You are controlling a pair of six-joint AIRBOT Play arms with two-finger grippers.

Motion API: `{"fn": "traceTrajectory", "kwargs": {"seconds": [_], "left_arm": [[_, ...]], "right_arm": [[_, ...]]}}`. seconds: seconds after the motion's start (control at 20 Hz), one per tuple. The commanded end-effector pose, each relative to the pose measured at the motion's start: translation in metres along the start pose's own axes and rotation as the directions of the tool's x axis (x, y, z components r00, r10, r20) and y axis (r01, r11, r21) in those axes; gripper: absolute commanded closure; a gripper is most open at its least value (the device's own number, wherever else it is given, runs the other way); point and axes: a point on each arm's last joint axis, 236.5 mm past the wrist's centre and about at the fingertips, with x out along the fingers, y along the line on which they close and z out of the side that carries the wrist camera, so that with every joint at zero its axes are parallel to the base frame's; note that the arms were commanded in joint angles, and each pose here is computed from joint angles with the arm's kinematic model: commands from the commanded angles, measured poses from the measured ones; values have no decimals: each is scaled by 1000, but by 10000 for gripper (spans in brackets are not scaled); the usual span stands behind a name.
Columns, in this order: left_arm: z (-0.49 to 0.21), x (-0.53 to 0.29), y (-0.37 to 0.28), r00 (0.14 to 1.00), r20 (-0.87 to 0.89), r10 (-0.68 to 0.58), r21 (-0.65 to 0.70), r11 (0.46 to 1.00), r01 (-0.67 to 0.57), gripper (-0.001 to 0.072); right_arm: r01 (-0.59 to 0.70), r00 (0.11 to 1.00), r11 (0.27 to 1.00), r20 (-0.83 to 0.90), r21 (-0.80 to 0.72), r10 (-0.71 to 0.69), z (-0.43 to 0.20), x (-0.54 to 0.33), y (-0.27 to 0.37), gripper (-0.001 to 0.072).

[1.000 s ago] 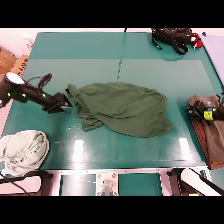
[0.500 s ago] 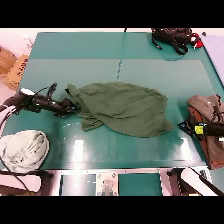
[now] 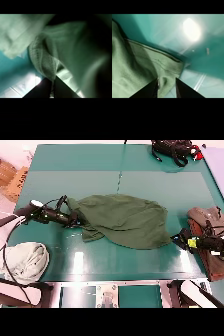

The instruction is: Fold the shirts.

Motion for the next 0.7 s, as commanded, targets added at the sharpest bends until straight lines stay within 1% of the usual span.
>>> {"fn": "traceTrajectory", "kwargs": {"seconds": [0.0, 0.15, 0.25, 0.3, 0.35, 0.4, 0.45, 0.65], "left_arm": [[5, -3, -8, 1000, -2, -13, 1, 1000, 13, 681], [3, -3, -9, 1000, -11, -16, 3, 1000, 16, 681], [1, -3, -11, 999, -22, -23, 3, 1000, 23, 681], [0, -3, -11, 999, -24, -24, 1, 1000, 24, 681], [0, -3, -11, 999, -26, -24, 1, 1000, 24, 681], [-1, -3, -12, 999, -29, -27, 1, 1000, 27, 681], [-2, -3, -13, 999, -34, -29, 1, 1000, 29, 681], [-3, -3, -13, 999, -37, -32, 3, 999, 32, 681]], "right_arm": [[-3, 999, 1000, -49, -21, 2, -10, 13, 6, 438], [3, 997, 1000, -81, -9, -4, -13, 19, 2, 437], [-13, 996, 1000, -87, -14, 11, -8, 8, 8, 395], [-26, 996, 1000, -86, -10, 25, -5, -1, 11, 395], [-36, 997, 999, -74, -1, 35, 0, -10, 12, 369], [-32, 998, 999, -52, 26, 33, 6, -18, 8, 293], [-29, 999, 998, -31, 52, 30, 10, -23, 3, 276], [-16, 1000, 994, -18, 112, 19, 10, -14, -14, 282]]}}
